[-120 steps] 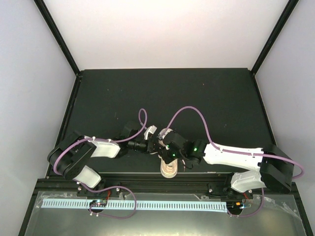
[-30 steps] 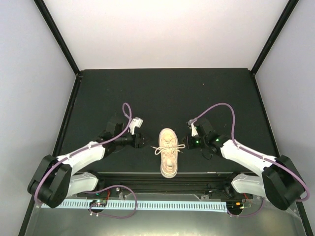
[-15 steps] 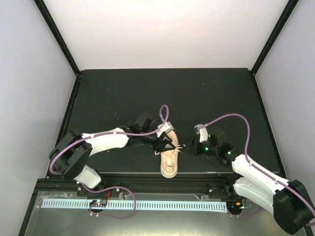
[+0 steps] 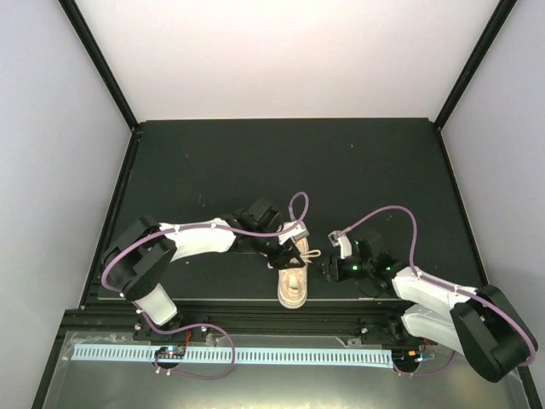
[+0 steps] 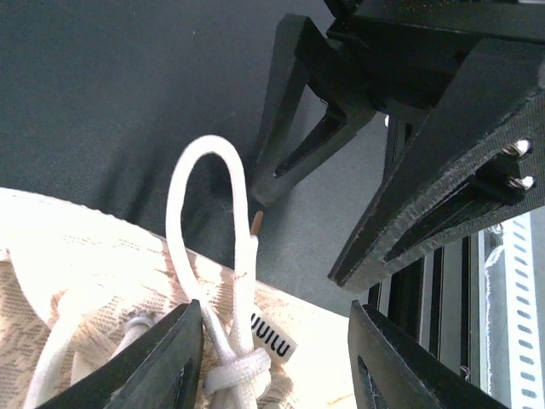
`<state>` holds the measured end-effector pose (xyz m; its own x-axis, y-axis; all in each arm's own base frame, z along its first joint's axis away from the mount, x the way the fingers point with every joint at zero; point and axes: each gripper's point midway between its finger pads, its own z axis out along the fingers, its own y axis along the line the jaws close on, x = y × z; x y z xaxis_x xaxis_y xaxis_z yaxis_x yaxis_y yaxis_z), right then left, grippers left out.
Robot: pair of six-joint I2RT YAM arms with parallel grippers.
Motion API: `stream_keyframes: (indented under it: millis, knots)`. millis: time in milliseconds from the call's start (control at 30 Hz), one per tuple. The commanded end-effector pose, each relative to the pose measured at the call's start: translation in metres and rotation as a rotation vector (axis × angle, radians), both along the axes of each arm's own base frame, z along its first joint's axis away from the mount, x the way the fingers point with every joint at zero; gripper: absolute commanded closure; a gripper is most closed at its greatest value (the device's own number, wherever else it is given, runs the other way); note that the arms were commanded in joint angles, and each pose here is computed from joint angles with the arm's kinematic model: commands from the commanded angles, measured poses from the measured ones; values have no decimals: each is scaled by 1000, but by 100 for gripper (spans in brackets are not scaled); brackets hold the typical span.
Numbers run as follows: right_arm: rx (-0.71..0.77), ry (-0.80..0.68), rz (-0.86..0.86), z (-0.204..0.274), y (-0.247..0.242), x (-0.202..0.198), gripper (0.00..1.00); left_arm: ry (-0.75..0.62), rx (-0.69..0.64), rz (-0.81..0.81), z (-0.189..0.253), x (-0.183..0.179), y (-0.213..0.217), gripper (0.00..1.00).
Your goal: Tie the shoes
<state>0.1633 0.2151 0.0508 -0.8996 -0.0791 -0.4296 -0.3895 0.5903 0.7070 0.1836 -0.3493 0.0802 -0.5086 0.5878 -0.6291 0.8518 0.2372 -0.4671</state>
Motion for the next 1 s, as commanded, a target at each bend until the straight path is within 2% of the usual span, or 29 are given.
stream_keyframes:
  millis: [0, 133, 400, 500, 633, 733, 833, 967]
  knots:
    - [37, -77, 44, 14, 11, 12, 34, -30, 21, -20, 0, 3, -3, 53]
    - [23, -84, 53, 10, 13, 16, 39, -39, 31, -9, -1, 5, -2, 59]
    - [24, -86, 79, 8, 20, 23, 55, -39, 36, -2, -1, 8, -4, 72]
    - [23, -86, 83, 7, 21, 24, 64, -40, 42, 1, -2, 8, -3, 75]
    - [12, -78, 76, 3, 19, 24, 82, -44, 53, 13, -4, 10, -2, 79]
    - [-12, -65, 55, -2, 14, 22, 92, -49, 57, 26, -4, 12, -2, 82]
    - [-62, -44, 6, -10, 4, 21, 97, -55, 58, 39, -4, 14, -1, 83]
    - [-150, 5, -90, -23, -14, 22, 98, -61, 66, 52, -5, 16, 0, 84]
